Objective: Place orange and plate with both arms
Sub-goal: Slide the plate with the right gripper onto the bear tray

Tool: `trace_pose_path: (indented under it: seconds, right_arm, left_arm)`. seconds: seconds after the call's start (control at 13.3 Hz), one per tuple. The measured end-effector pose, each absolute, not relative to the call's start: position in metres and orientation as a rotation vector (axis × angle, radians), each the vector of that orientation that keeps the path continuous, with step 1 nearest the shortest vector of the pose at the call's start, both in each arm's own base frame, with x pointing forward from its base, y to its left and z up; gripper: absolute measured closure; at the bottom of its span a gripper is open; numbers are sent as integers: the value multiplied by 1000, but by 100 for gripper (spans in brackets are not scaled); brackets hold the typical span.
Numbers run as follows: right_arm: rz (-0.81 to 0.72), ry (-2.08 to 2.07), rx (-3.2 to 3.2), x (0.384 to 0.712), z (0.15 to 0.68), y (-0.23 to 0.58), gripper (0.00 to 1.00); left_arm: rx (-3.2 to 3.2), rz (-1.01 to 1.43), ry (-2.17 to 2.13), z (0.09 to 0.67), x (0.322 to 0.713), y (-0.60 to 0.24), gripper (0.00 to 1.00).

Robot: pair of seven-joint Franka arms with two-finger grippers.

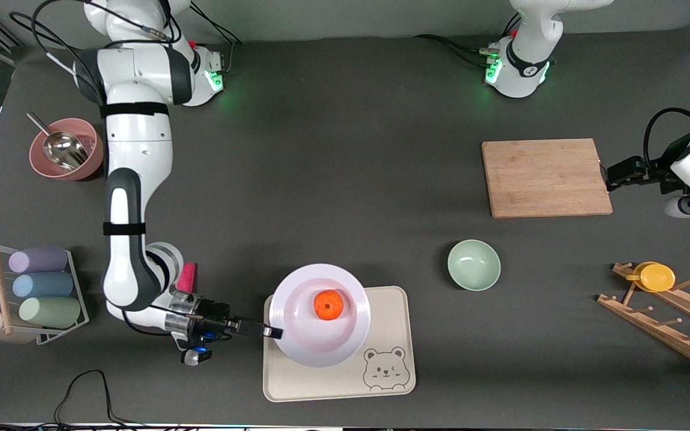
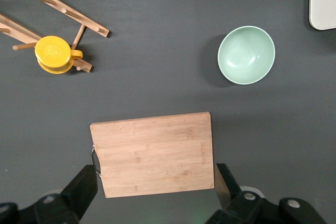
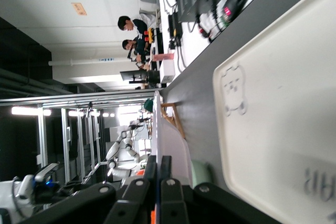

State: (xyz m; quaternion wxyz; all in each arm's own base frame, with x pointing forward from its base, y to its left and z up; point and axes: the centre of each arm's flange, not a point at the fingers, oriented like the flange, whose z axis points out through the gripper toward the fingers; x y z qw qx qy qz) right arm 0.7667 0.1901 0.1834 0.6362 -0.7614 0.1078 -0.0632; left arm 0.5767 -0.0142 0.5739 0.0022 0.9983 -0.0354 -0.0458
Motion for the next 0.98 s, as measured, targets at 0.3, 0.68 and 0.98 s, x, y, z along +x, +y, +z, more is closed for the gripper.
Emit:
trace_pose_path:
  seconds: [0.3,0.68,0.98]
  right_arm:
    - [-222,246,-1710,772,145,189,96]
    - [-307,217,-1761,773,115,181,96]
    - [-337,204,-1778,770,96,185,96]
  left_arm:
    - [3132,-153,-111,573,576,-14,0]
    - [3132,-154,-111,573,576,-14,0]
    - [3132,-154,-111,573,576,-14,0]
